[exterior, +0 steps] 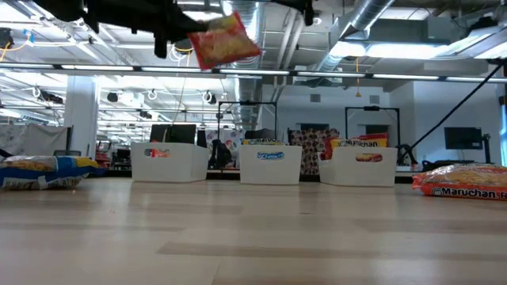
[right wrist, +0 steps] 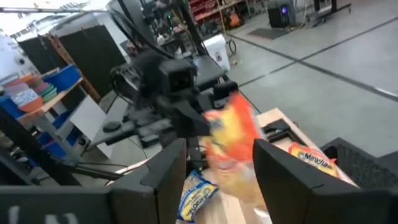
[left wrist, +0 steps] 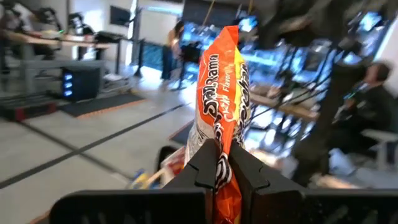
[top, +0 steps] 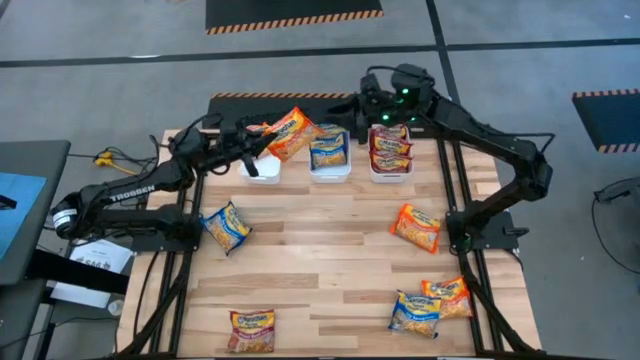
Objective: Sort Maruchan noodles
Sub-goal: Put the orange noodle pack into the left white bin
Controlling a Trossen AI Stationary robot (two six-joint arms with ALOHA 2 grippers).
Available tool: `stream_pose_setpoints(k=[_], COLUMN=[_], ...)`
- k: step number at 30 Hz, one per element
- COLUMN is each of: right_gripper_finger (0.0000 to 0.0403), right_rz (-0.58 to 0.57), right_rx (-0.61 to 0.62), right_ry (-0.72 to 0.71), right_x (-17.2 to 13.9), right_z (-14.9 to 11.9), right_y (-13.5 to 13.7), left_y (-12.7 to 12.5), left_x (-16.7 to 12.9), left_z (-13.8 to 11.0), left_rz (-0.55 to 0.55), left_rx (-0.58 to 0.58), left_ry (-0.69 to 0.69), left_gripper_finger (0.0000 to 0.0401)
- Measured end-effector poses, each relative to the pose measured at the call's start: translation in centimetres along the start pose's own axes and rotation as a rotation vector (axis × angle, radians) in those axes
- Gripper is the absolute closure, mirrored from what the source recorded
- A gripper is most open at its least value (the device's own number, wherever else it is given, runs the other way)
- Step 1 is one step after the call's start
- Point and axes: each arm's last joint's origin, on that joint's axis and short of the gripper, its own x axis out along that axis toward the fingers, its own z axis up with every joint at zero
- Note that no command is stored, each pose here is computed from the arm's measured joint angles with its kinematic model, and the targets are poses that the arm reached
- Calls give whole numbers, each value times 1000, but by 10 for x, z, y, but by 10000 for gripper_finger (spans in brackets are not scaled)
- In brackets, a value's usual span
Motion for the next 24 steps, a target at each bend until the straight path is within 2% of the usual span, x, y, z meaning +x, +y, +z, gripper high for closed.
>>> stream_pose_setpoints(k=[8,12,20,24], right_gripper_finger=[184,184,184,184], right_rz=[-5,2,-4,-15], right_rx=[-45,-76,-94,-85], right_ry=[-73,-96,-84,-69], right_x=[-41,-52,-50,-51], right_z=[21,26,24,23], right_y=[11,19,17,15], left_y=[43,67,101,123], left_x=[-8,-17,-21,-16], left_z=[-5,8,36,29], left_rz=[140,213,205,223], left_rx=[113,144,247,211], left_ry=[148,197,250,356], left_gripper_finger=[401,401,401,401])
